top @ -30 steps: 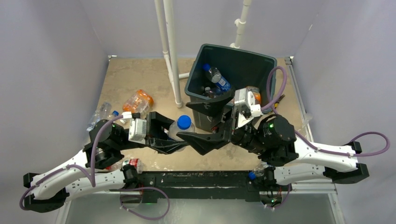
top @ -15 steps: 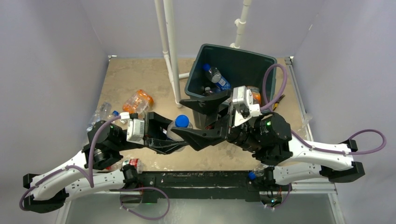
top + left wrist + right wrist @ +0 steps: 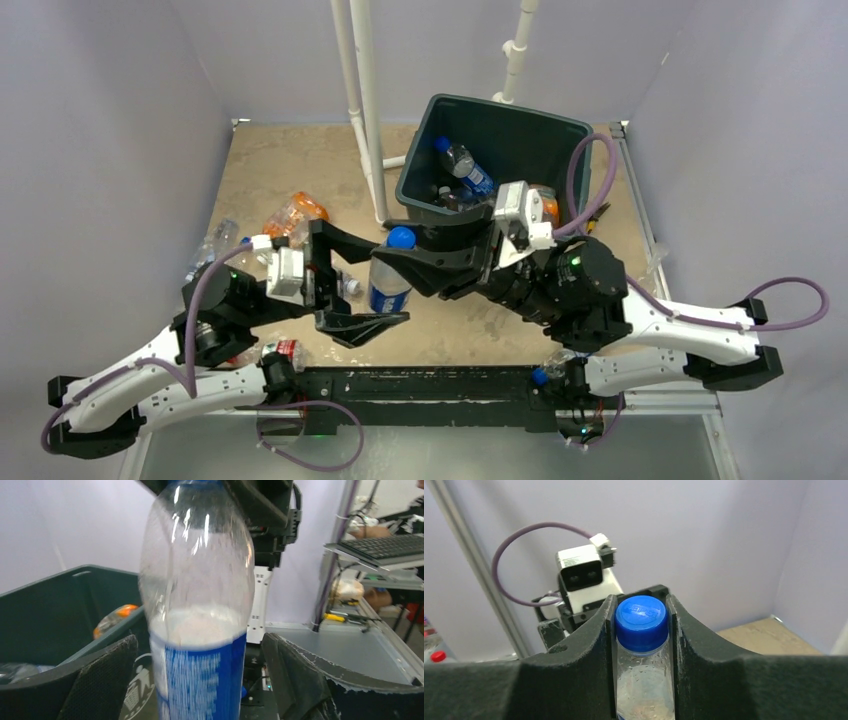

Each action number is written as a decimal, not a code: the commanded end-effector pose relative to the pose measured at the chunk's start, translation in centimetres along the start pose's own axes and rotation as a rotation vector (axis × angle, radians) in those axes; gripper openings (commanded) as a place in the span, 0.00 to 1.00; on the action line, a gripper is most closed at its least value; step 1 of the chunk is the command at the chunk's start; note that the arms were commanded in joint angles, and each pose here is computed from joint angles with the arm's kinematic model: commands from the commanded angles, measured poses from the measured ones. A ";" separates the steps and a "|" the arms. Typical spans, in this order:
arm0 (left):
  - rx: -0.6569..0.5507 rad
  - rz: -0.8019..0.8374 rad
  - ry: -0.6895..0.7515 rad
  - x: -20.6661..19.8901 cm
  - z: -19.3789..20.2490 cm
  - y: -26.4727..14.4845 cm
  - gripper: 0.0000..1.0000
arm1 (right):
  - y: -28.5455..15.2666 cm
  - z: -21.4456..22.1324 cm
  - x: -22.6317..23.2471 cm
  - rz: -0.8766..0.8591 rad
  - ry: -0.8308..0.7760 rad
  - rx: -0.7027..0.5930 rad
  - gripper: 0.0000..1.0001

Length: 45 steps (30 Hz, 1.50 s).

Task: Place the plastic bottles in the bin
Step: Pick up the plastic bottle from the corner of the board, then place the plastic bottle in the trash bin.

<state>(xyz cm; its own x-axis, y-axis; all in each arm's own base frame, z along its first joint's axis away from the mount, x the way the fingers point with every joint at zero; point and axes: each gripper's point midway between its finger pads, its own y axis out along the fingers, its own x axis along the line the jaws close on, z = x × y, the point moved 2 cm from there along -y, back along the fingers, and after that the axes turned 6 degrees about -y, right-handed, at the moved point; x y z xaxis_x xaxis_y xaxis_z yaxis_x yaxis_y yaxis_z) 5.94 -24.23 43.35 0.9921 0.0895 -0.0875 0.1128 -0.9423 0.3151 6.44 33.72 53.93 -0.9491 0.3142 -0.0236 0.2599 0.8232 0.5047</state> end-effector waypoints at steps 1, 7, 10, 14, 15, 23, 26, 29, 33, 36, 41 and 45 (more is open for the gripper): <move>-0.102 -0.163 0.000 1.6 -2.0 -2.5 0.97 | -2.0 -7.5 -3.8 0.163 -0.052 -0.122 0.00; -0.322 -0.360 -0.005 2.8 -5.0 -9.0 0.99 | -3.9 -14.0 -8.0 0.371 -0.155 -0.242 0.00; -0.392 -0.416 -0.014 3.2 -5.5 -11.2 0.99 | -4.5 -16.1 -10.4 0.536 -0.261 -0.292 0.00; -0.417 -0.478 -0.034 4.0 -5.3 -12.1 0.99 | -4.3 -17.2 -13.0 0.755 -0.427 -0.251 0.00; -0.418 -0.506 -0.047 4.4 -5.1 -12.3 0.99 | -4.3 -17.0 -13.9 0.824 -0.478 -0.226 0.00; -0.353 -0.863 -0.253 9.4 -1.1 -12.8 0.99 | -5.3 -7.5 -31.0 1.108 -0.485 0.060 0.00; -0.336 -0.982 -0.289 10.6 -0.1 -13.9 0.99 | -7.3 -4.0 -33.2 1.121 -0.420 0.086 0.00; -0.367 -1.075 -0.316 11.3 0.5 -15.5 0.99 | -8.4 -1.2 -34.5 1.122 -0.349 0.107 0.00; -0.415 -1.081 -0.347 11.2 1.0 -16.6 0.99 | -9.5 2.4 -35.9 1.105 -0.266 0.157 0.00; -0.436 -1.104 -0.370 11.3 1.3 -17.3 0.99 | -9.8 5.0 -36.1 1.077 -0.214 0.202 0.00; -0.474 -1.220 -0.385 12.0 1.4 -19.3 0.99 | -10.4 8.4 -36.0 1.064 -0.149 0.279 0.10; -0.490 -1.279 -0.381 12.2 1.2 -20.2 0.99 | -10.8 7.9 -35.4 1.061 -0.137 0.271 0.64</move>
<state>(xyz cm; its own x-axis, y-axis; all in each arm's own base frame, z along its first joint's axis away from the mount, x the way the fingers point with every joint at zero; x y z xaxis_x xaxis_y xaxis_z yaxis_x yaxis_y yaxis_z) 15.52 -6.12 34.86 0.2106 0.6245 -0.7521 0.9771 -0.1589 0.1417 39.98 17.40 41.06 -0.1553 0.9763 0.1505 0.9857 0.1431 0.0889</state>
